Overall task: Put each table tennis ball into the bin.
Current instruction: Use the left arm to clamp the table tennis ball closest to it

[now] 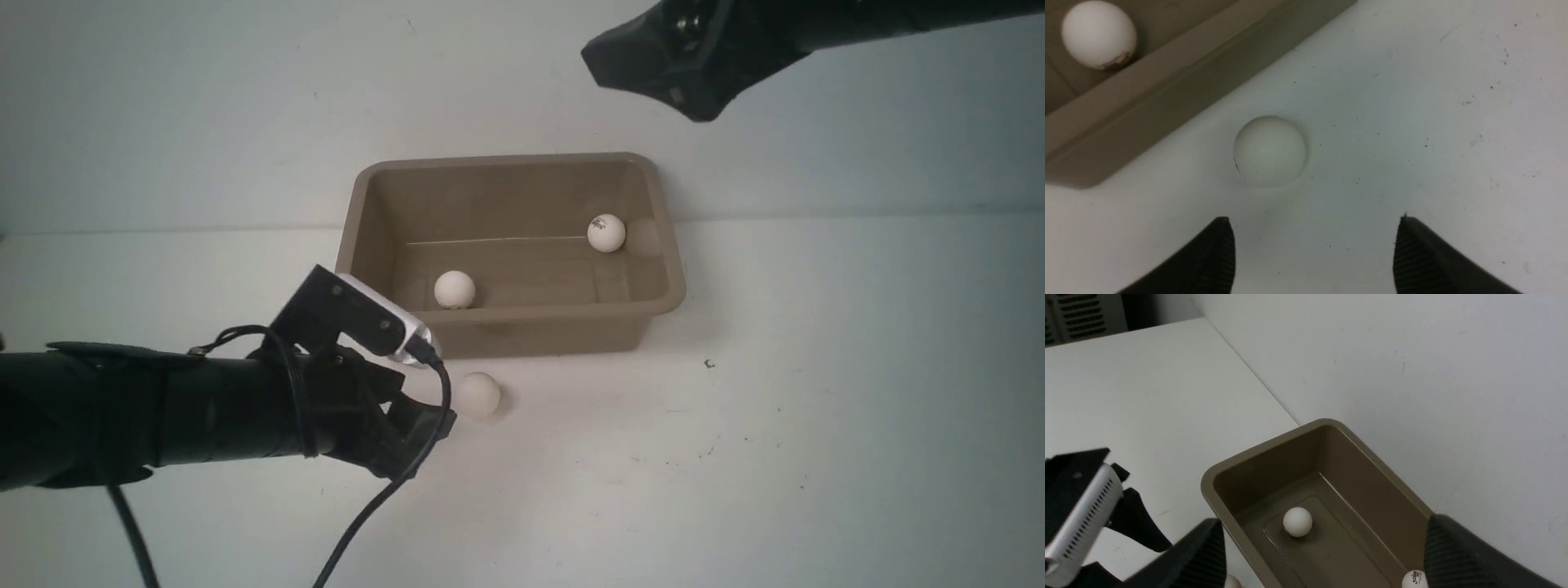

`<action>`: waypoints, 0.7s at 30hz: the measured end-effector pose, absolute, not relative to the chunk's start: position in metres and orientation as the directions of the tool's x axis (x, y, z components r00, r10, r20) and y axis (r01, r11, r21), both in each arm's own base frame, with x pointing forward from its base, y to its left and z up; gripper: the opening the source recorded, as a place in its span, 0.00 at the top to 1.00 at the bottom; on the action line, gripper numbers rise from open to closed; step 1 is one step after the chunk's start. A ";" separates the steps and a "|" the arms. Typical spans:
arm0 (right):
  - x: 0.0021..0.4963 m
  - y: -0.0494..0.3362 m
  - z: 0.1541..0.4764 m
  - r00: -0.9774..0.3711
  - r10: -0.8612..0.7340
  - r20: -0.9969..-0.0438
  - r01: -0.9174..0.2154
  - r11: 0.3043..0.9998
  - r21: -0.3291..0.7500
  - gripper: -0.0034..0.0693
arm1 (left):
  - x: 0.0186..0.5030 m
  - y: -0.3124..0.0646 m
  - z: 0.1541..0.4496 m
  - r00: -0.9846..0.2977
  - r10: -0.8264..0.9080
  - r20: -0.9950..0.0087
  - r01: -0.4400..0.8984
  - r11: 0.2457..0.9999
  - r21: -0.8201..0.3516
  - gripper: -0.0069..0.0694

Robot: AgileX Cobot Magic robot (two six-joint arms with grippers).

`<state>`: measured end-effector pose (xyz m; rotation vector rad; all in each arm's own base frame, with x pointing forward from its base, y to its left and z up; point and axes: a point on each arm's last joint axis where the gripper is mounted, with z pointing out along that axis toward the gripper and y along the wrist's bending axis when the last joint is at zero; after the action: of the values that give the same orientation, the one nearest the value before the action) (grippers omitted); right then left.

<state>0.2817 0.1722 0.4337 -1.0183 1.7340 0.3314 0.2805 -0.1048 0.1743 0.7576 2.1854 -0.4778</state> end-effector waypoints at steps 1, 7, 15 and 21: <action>0.282 0.172 0.434 -0.088 -0.471 -0.877 -0.762 0.600 -0.245 0.14 | 0.281 -0.105 0.175 -0.532 0.366 -0.764 0.651 0.753 -0.092 0.29; 0.280 0.172 0.431 -0.128 -0.468 -0.874 -0.772 0.600 -0.208 0.14 | 0.306 -0.116 0.160 -0.568 0.347 -0.746 0.636 0.760 -0.131 0.29; 0.279 0.172 0.431 -0.154 -0.456 -0.876 -0.773 0.608 -0.182 0.14 | 0.325 -0.121 0.147 -0.634 0.281 -0.721 0.582 0.787 -0.205 0.29; 0.279 0.172 0.431 -0.157 -0.454 -0.877 -0.772 0.610 -0.178 0.14 | 0.336 -0.131 0.144 -0.641 0.264 -0.721 0.581 0.780 -0.232 0.29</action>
<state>0.2793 0.1724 0.4306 -0.9954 1.7975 0.3828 0.3359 -0.1314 0.1442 0.6247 2.2729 -0.5911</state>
